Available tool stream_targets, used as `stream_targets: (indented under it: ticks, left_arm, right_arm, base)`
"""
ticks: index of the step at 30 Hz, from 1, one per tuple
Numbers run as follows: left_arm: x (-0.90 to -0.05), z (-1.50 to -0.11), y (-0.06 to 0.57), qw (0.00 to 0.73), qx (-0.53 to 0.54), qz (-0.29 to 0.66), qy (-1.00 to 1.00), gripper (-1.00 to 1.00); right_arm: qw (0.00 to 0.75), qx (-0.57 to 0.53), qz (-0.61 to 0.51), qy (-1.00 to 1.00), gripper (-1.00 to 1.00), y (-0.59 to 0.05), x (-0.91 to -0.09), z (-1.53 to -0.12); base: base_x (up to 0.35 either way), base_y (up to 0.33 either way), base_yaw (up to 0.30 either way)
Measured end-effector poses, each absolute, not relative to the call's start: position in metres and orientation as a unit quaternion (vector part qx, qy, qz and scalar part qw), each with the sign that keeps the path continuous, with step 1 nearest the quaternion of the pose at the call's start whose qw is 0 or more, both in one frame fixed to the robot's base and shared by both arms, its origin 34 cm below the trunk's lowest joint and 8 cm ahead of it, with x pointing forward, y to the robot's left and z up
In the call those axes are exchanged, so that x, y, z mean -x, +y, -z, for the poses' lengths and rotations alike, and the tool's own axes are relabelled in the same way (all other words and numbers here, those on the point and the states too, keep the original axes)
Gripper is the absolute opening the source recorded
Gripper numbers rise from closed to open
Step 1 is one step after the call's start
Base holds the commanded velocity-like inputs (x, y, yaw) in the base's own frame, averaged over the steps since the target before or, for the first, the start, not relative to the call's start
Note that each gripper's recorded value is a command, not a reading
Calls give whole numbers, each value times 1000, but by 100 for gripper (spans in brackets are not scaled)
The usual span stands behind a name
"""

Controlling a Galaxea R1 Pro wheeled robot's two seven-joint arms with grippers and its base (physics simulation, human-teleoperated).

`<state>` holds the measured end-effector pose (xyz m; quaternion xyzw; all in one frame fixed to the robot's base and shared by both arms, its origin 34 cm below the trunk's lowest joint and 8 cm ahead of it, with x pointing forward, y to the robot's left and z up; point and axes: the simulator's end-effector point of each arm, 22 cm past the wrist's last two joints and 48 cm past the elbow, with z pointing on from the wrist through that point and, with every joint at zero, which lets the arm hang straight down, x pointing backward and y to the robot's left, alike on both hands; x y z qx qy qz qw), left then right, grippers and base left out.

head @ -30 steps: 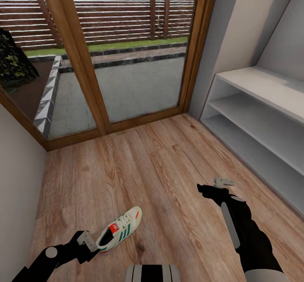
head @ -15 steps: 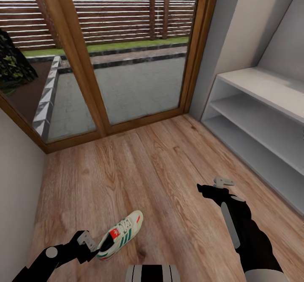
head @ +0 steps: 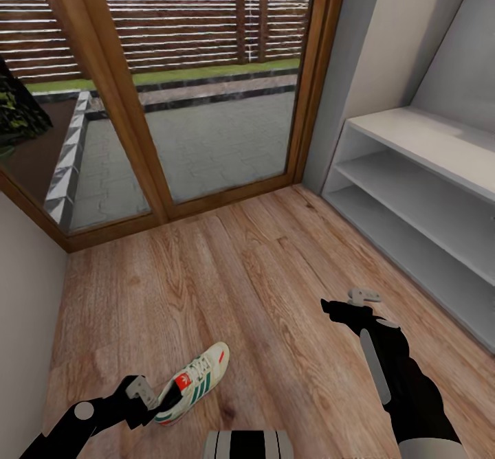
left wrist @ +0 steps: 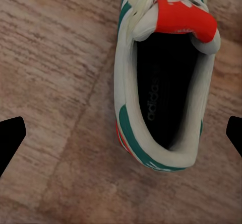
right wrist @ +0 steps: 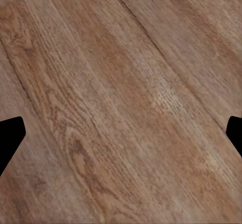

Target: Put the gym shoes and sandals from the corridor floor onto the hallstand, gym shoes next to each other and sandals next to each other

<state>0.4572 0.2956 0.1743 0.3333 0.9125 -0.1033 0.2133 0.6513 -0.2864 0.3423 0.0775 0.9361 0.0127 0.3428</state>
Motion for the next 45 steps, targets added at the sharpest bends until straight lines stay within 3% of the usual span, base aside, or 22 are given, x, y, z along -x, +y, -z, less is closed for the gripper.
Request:
stream_targets:
  ticks: [45]
  left_arm:
    - [-432,-148,296,180,-329,115,920,100]
  right_arm:
    - [309,-78,-10,948,100,-286,-637,-302]
  base:
    - [0,0,-11]
